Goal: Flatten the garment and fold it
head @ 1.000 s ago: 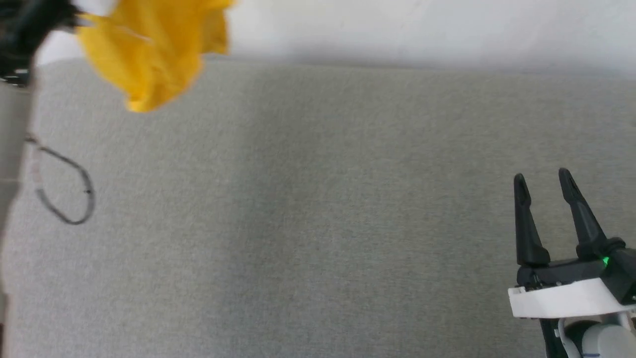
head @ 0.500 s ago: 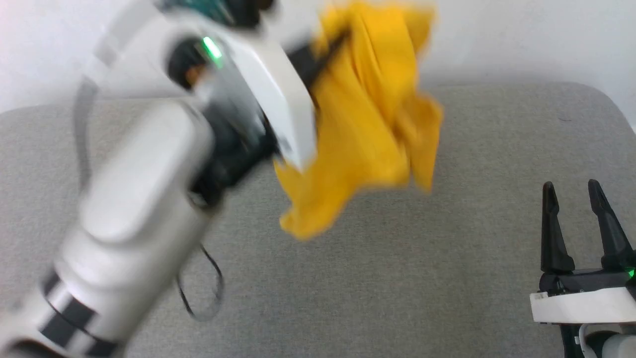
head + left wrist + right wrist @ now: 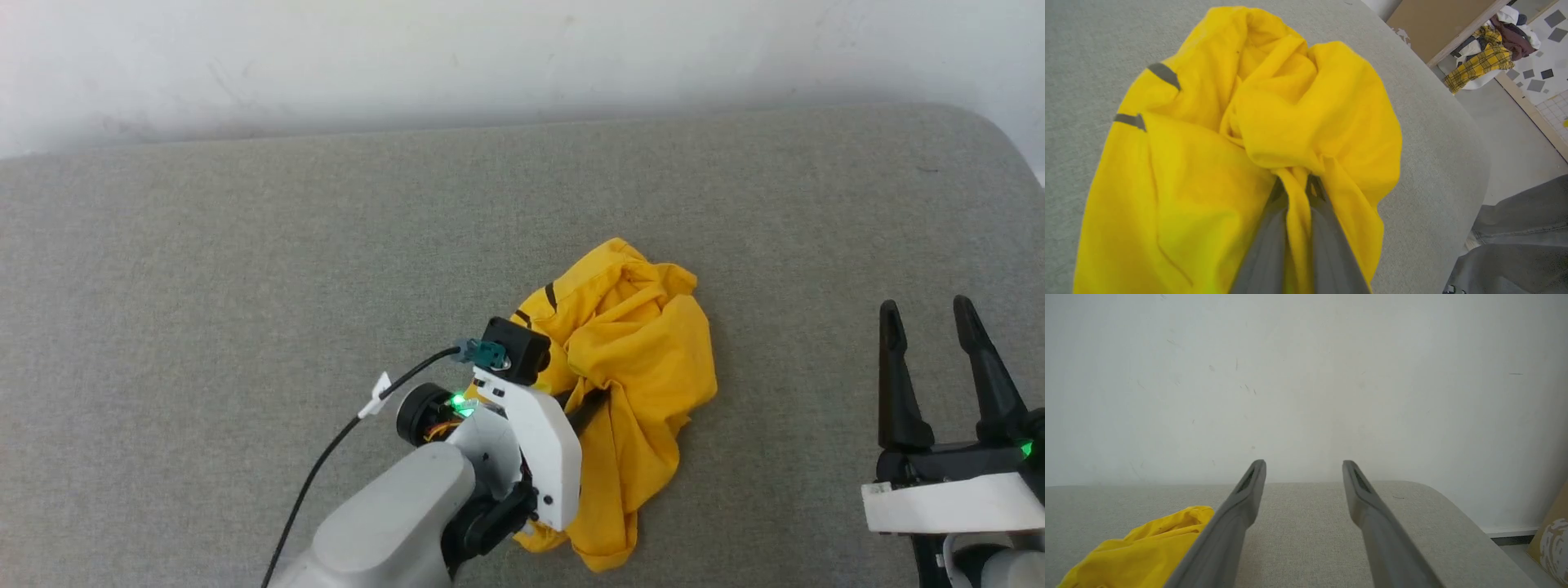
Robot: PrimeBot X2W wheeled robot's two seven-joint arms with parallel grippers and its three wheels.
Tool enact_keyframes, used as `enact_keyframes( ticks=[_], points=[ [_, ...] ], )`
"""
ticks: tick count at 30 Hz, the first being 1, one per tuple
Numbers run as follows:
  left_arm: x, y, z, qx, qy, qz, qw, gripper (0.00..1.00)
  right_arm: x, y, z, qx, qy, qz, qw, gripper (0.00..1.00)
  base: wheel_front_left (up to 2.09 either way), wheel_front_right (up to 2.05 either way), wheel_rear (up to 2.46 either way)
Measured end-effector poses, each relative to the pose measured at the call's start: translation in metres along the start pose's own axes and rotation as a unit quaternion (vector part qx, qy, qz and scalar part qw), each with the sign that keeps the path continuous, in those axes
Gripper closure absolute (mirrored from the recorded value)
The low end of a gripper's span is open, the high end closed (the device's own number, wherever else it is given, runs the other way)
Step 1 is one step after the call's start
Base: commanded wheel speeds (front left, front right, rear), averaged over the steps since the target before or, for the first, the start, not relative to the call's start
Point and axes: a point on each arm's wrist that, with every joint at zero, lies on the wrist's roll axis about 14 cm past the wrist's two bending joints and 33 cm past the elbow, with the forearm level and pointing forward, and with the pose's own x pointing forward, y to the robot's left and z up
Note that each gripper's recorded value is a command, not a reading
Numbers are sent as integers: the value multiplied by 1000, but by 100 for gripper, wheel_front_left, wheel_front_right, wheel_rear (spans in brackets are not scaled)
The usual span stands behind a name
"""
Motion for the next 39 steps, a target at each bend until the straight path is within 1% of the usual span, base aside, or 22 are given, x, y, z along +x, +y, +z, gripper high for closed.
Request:
enact_keyframes(
  ticks=[1, 2, 3, 7, 11, 14, 18, 21, 23, 25, 26, 28, 31, 35, 39],
  points=[
    [2, 2, 1, -9, -6, 4, 1000, 100, 0, 0, -1, 0, 1, 0, 1000, 0, 0, 0, 0],
    [2, 2, 4, -18, -17, 5, 1000, 31, 1, 0, -2, 1, 3, 0, 1000, 0, 0, 0, 0],
    [3, 3, 8, -25, -29, 7, 999, 0, 2, 1, -3, 1, 3, 1, 1000, 0, 0, 0, 0],
    [-5, 7, 38, -46, -97, 11, 994, 0, 3, 5, -2, 3, 2, 7, 1000, 0, 0, 0, 0],
    [-30, 15, 85, -46, -193, 21, 980, 0, 3, 9, 4, 5, -6, 13, 1000, 0, 0, 0, 0],
    [-64, 34, 115, -33, -275, 60, 959, 0, 3, 11, 8, 6, -12, 16, 1000, 0, 0, 0, 0],
    [-115, 60, 130, 5, -363, 123, 924, 0, -2, 11, 11, 9, -13, 16, 1000, 0, 0, 0, 0],
    [-143, 68, 124, 7, -391, 151, 908, 0, -8, 9, 7, 12, -4, 12, 1000, 0, 0, 0, 0],
    [-160, 77, 116, 11, -402, 184, 897, 0, -12, 7, 3, 15, 2, 9, 1000, 0, 0, 0, 0],
    [-181, 87, 112, 19, -417, 225, 881, 0, -14, 5, -2, 18, 11, 6, 1000, 0, 0, 0, 0],
    [-188, 91, 107, 25, -417, 243, 876, 0, -15, 5, -5, 18, 15, 5, 1000, 0, 0, 0, 0],
    [-197, 98, 90, 34, -405, 276, 871, 0, -17, 4, -10, 20, 23, 3, 1000, 0, 0, 0, 0],
    [-201, 102, 63, 43, -378, 308, 872, 0, -21, 3, -20, 23, 39, 1, 999, 0, 0, 0, 0],
    [-200, 96, 46, 30, -369, 313, 875, 0, -25, 5, -31, 34, 56, 1, 998, 0, 0, 0, 0],
    [-202, 95, 47, 27, -378, 312, 871, 0, -19, 12, -35, 52, 62, 10, 997, 0, 0, 0, 0]
  ],
)
